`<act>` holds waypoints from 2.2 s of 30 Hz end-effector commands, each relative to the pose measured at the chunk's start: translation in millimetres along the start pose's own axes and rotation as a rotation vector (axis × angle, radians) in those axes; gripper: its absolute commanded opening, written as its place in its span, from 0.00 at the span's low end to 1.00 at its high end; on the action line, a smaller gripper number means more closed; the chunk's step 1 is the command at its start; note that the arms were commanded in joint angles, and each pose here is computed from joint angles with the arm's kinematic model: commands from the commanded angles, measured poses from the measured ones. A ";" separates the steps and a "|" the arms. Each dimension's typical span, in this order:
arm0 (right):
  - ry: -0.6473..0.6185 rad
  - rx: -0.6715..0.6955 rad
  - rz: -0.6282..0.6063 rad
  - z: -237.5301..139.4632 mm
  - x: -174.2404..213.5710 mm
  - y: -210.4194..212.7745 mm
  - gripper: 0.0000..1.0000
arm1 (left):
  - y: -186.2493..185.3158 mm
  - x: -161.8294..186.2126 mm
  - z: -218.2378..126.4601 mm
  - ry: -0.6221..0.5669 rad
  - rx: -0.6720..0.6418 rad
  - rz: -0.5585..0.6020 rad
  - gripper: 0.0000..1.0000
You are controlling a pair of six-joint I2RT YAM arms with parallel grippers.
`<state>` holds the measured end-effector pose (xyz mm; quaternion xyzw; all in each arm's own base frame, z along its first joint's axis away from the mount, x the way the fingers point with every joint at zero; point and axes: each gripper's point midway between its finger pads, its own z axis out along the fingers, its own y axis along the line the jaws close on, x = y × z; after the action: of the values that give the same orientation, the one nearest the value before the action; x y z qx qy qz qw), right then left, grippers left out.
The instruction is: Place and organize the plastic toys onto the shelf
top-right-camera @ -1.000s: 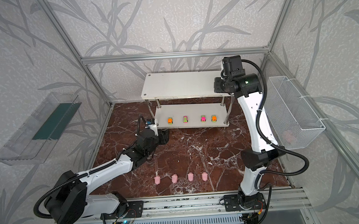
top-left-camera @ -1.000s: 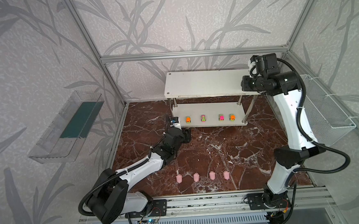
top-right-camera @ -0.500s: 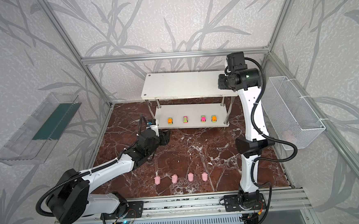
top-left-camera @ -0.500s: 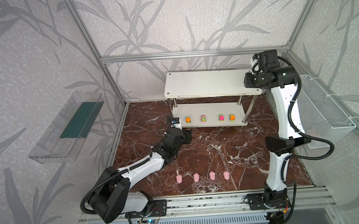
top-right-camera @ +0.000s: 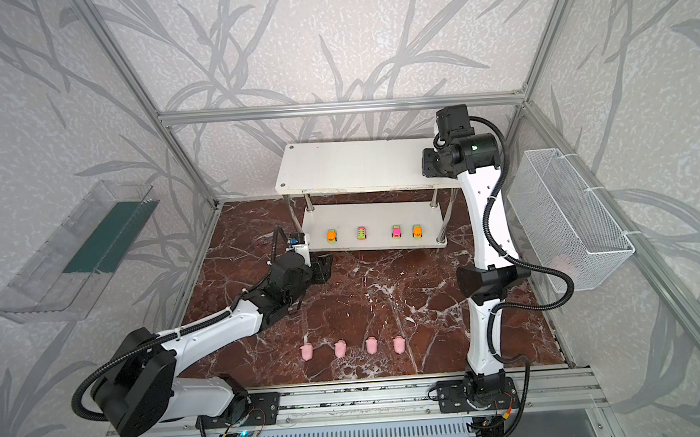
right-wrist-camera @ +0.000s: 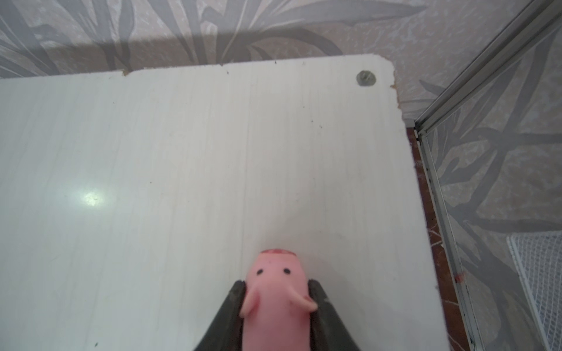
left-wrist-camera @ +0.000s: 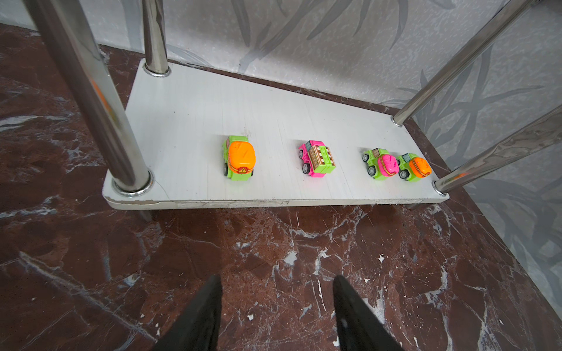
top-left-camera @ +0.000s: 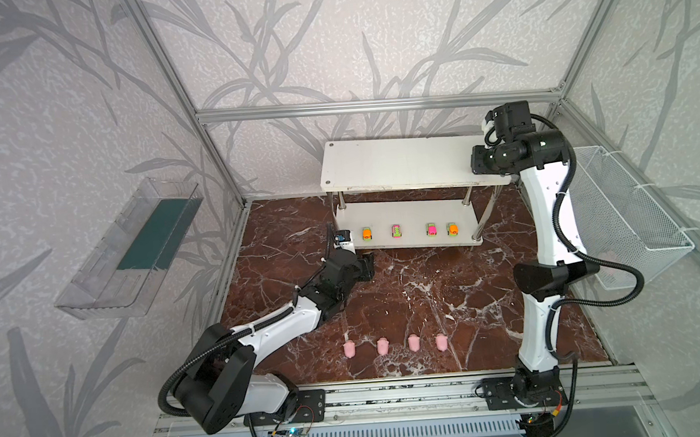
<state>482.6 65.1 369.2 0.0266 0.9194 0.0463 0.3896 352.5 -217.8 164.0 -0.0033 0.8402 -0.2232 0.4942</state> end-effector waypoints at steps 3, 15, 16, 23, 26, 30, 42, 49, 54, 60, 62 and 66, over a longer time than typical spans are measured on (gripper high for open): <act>0.006 0.003 -0.002 0.2 0.9 -1.6 0.39 | 1.0 -4.0 -1.0 -0.015 0.002 -0.017 0.57; -0.148 -0.034 0.003 -43.9 -29.2 3.4 0.61 | 1.7 -2.1 -1.0 -0.009 0.000 -0.019 0.57; -0.170 -0.039 0.004 -51.3 -32.9 4.0 0.62 | 1.5 -2.5 -1.3 -0.010 0.000 -0.019 0.57; -0.377 -0.085 0.002 -131.1 -56.0 10.2 0.64 | 4.1 -1.5 -3.5 -0.014 -0.006 -0.018 0.57; -0.444 -0.112 -0.010 -163.5 -48.7 18.9 0.65 | 4.6 -0.2 -2.5 -0.014 -0.006 -0.022 0.57; -0.478 -0.151 -0.066 -193.2 -16.4 39.5 0.65 | 3.3 0.6 -1.9 -0.011 0.002 -0.023 0.57; -0.239 -0.258 -0.223 -167.7 193.4 72.6 0.63 | 9.4 -6.6 -14.7 -0.032 -0.029 -0.005 0.57; 0.008 -0.300 -0.092 -111.6 315.3 81.5 0.63 | 11.3 -11.9 -20.8 -0.041 -0.043 0.007 0.57; 0.156 -0.259 -0.094 -78.7 377.7 85.4 0.66 | 12.6 -11.9 -24.6 -0.044 -0.044 -0.005 0.57; 0.331 -0.187 -0.109 -46.6 434.1 81.3 0.69 | 16.3 -6.6 -22.5 -0.027 -0.060 0.001 0.57; 0.356 -0.182 -0.099 -39.6 445.6 80.2 0.69 | 17.0 -5.3 -20.8 -0.024 -0.064 0.001 0.57; 0.404 -0.189 -0.097 -31.7 462.3 83.3 0.70 | 15.0 -3.0 -15.2 -0.015 -0.056 -0.004 0.57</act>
<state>141.9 172.9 73.4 -0.0780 0.9702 0.0911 0.2107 341.3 -201.1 171.9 -0.0136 0.8395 -0.2081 0.5018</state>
